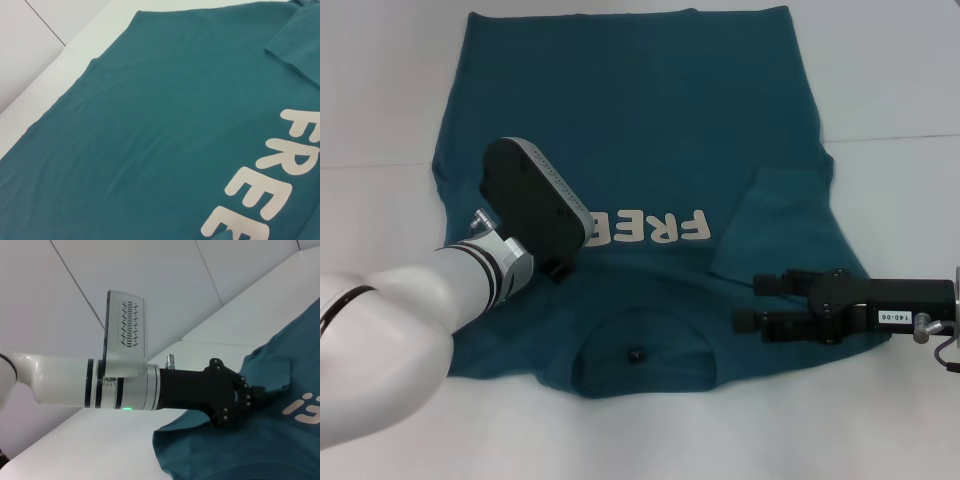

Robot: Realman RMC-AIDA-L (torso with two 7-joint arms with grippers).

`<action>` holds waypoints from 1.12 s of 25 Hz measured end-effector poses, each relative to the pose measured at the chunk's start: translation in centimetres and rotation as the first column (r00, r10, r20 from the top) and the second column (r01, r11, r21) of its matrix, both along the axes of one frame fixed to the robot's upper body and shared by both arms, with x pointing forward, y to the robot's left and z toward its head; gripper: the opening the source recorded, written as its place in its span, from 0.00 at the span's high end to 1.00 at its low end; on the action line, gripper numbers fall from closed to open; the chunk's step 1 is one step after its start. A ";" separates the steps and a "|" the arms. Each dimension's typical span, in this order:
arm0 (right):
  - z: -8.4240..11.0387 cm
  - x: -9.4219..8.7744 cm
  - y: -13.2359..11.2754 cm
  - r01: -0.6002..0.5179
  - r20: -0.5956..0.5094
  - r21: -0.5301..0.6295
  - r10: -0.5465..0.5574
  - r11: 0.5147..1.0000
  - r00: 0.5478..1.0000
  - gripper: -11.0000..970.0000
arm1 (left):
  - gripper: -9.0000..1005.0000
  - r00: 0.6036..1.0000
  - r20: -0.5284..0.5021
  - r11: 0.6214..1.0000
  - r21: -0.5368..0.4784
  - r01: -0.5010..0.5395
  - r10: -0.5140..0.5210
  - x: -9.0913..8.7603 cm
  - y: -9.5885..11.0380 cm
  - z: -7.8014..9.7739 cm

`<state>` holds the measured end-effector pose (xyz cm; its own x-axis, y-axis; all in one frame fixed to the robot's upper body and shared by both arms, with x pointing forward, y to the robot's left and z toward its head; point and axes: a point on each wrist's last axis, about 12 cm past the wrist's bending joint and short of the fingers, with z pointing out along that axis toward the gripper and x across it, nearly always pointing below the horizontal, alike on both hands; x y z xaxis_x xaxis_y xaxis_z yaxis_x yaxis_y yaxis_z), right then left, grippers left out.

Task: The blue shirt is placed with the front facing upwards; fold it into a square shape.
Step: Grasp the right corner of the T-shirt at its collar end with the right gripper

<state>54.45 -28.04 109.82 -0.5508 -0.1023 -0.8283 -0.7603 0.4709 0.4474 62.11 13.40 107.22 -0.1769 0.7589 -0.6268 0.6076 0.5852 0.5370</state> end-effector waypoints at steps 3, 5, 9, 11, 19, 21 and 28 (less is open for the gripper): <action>0.0 0.0 0.0 0.001 0.000 0.000 -0.001 1.000 1.000 0.03 | 0.98 1.000 -0.005 1.000 0.000 0.000 0.000 0.1 0.0 -0.2; 0.0 0.0 0.0 0.002 -0.001 0.000 -0.002 1.000 1.000 0.03 | 0.98 1.000 -0.007 1.000 -0.006 -0.002 0.002 0.1 -0.1 -0.2; 0.0 0.0 -0.1 0.004 0.000 0.000 -0.004 1.000 1.000 0.03 | 0.98 1.000 -0.006 1.000 -0.012 -0.003 0.003 0.2 -0.1 -0.2; 0.0 0.0 -0.1 0.005 0.000 0.000 -0.005 1.000 1.000 0.03 | 0.95 1.000 -0.004 1.000 -0.014 -0.002 0.002 0.2 -0.1 -0.2; 0.0 0.0 -0.1 0.005 0.000 0.000 -0.005 1.000 1.000 0.03 | 0.77 1.000 0.025 0.996 -0.086 -0.014 0.016 0.3 -0.3 0.1; 0.0 0.0 -0.1 0.005 0.000 0.000 -0.005 1.000 1.000 0.03 | 0.73 1.000 0.024 0.995 -0.096 -0.018 0.021 0.4 -0.4 0.2; 0.0 0.0 -0.1 0.006 0.002 0.000 -0.006 1.000 1.000 0.03 | 0.47 0.988 -0.027 0.956 -0.251 -0.151 0.149 1.7 0.8 1.6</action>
